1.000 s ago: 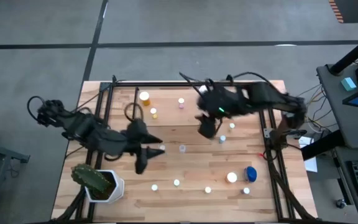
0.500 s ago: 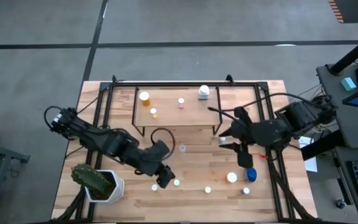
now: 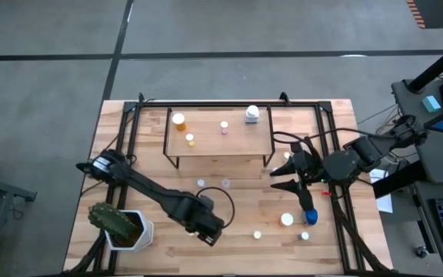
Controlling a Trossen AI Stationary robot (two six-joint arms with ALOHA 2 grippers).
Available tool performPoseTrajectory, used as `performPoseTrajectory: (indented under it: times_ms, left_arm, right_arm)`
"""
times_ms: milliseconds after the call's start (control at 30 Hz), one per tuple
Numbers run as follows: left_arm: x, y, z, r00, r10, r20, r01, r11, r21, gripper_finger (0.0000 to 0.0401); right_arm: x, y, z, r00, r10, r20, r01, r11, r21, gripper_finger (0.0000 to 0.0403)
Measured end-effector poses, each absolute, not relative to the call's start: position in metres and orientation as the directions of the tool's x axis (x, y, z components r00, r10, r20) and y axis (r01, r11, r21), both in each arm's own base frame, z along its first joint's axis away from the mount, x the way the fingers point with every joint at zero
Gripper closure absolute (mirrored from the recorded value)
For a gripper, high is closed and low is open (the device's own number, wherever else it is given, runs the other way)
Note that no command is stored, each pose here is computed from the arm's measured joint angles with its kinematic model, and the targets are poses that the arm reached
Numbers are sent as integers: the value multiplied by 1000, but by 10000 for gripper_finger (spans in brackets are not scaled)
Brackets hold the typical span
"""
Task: Pick and place medicine bottles onto shelf by color
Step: Put the yellow pill bottle on the shelf
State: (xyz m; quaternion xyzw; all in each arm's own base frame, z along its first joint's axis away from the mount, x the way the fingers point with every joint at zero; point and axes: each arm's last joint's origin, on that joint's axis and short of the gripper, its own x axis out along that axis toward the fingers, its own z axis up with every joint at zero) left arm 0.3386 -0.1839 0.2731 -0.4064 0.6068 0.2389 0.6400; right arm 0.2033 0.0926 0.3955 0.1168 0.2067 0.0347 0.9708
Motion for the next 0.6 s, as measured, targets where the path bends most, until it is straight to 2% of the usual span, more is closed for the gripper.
performPoseTrajectory:
  times_ms: [267,600]
  left_arm:
    - [337,-193,249,72,-138,-988,-797,587,-140,140]
    - [326,-202,218,57,-100,-993,-816,568,-105,154]
  right_arm:
    - [201,91,382,904,114,-412,-8,969,249,252]
    - [201,92,378,899,111,-423,-7,970,241,252]
